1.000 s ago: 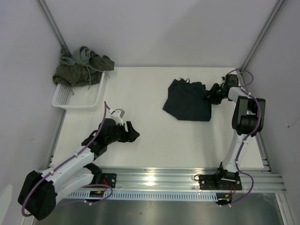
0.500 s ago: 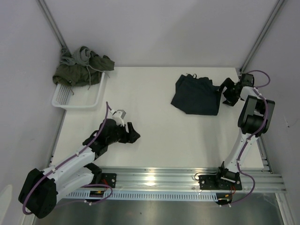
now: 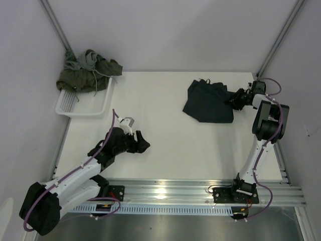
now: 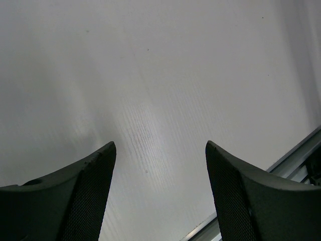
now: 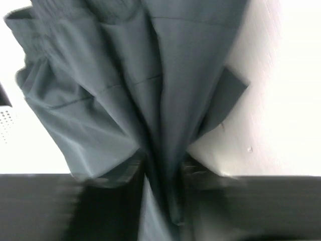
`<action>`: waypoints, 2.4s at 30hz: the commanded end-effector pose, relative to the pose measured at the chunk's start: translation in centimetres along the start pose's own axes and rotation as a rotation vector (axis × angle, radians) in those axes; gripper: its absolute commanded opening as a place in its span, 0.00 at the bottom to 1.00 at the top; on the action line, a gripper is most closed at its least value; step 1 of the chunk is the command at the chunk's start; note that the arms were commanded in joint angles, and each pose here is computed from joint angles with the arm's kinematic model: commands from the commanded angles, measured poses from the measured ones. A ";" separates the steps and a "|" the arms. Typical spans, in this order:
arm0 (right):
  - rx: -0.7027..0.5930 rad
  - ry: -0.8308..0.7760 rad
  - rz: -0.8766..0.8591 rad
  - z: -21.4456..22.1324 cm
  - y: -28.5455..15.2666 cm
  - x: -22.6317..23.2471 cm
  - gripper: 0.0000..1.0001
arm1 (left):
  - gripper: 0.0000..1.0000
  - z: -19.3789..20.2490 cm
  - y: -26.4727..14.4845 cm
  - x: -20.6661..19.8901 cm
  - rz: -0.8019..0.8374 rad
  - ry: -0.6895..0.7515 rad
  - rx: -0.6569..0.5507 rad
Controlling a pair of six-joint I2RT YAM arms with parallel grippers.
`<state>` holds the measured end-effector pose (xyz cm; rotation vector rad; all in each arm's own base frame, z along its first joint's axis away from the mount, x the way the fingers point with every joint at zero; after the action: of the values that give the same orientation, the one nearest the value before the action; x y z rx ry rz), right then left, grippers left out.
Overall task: Fold and stack the shorts
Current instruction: Neatly place the folded shorts to the corner
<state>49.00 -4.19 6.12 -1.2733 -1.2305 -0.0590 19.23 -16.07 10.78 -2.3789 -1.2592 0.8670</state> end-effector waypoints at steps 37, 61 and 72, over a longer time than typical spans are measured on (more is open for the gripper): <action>-0.845 1.001 -0.455 -3.5 -9.7 -7.1 0.00 | 0.73 -1.2 -0.3 -0.7 0.044 0.025 -0.039; -0.784 0.986 -0.463 -10.0 1.3 -3.5 0.16 | 0.73 -2.7 1.0 -1.1 0.055 0.043 -0.044; -0.727 0.975 -0.362 -5.7 -5.9 -5.6 1.00 | 0.73 -2.5 -1.8 -1.8 0.065 0.014 -0.068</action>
<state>50.00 -13.27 8.22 -1.2873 -0.6458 -1.3981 19.59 -16.78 14.00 -2.4977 -1.2315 0.8106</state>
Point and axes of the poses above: each gripper's point midway between its finger pads, its own y axis out along the fingers, its own x axis along the line the jaws close on, z = x × y, the point moved 4 cm from there along -y, back along the fingers, and after that the axes turned 9 degrees about y, right-handed, at the moved point
